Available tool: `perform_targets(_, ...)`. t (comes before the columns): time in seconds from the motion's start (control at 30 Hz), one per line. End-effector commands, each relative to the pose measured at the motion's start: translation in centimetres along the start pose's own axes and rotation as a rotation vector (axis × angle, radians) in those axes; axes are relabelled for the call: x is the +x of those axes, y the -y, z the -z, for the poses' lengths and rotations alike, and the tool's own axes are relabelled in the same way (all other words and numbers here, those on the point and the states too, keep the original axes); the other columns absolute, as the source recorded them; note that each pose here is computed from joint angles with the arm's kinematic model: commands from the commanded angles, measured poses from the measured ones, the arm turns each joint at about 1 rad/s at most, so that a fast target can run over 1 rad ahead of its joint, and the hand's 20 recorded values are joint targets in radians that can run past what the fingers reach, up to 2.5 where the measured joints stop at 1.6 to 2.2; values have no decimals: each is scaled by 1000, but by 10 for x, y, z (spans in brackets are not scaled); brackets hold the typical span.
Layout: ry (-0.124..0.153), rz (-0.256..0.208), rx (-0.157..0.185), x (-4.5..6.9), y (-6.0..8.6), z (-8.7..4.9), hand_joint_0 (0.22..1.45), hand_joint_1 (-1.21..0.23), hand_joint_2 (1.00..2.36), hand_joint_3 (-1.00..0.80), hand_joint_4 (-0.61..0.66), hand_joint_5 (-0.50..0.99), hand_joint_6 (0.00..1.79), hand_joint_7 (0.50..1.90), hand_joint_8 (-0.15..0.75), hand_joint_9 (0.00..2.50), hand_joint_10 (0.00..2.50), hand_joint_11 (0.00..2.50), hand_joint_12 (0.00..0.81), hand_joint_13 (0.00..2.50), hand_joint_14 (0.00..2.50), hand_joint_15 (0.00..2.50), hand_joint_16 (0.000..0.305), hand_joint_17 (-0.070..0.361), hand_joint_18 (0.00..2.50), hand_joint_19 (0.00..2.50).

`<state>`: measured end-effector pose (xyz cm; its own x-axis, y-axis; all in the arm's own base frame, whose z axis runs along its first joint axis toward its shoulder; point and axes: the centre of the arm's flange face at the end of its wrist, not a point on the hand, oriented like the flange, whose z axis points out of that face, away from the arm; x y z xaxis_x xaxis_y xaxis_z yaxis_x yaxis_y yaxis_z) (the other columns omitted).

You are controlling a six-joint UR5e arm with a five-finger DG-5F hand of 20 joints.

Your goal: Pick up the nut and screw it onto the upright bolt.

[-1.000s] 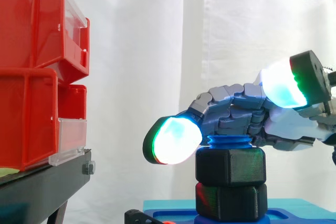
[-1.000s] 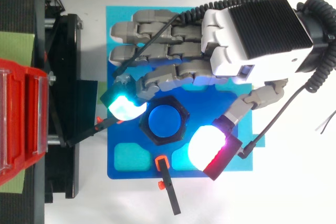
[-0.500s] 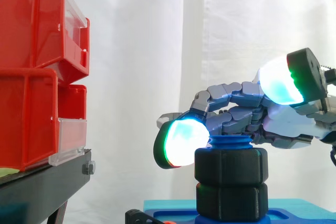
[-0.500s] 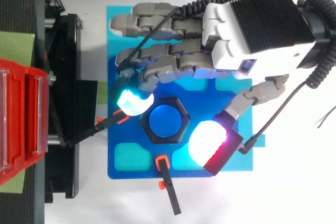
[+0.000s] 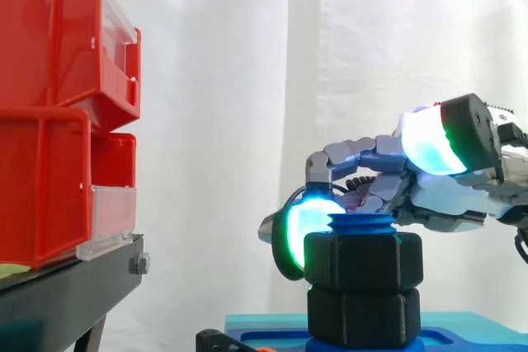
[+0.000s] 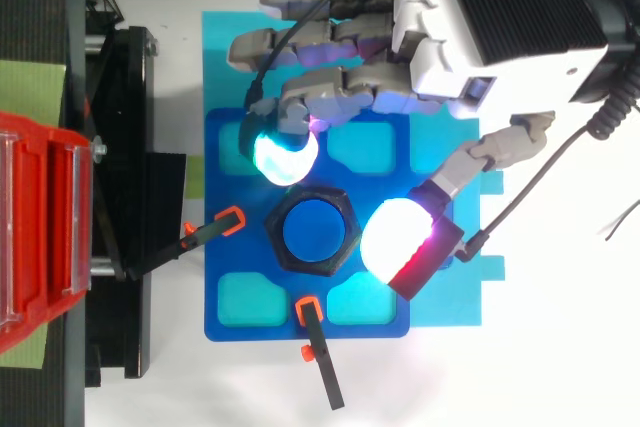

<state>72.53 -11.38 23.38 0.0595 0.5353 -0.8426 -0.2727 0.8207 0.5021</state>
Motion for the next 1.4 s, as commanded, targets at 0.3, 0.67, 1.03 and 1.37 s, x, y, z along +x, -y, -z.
perform_targets(0.3,15,7,12,-9,12,5,502,-302,1000,-500,177,59,504,1242,262,1150,0,0,271,516,0,0,33,74,272,0)
perform_targets(0.67,18,7,17,-12,15,7,414,-221,1000,-500,160,-199,502,657,271,520,0,0,367,131,0,0,52,118,0,0)
perform_targets(1.03,26,18,1,-55,-7,11,391,-200,1000,-500,123,-246,501,605,261,324,0,0,380,0,0,0,56,127,0,0)
perform_targets(1.37,-40,8,114,-99,-35,34,403,-217,1000,-500,137,-239,501,621,264,324,0,0,375,0,0,0,56,125,0,0)
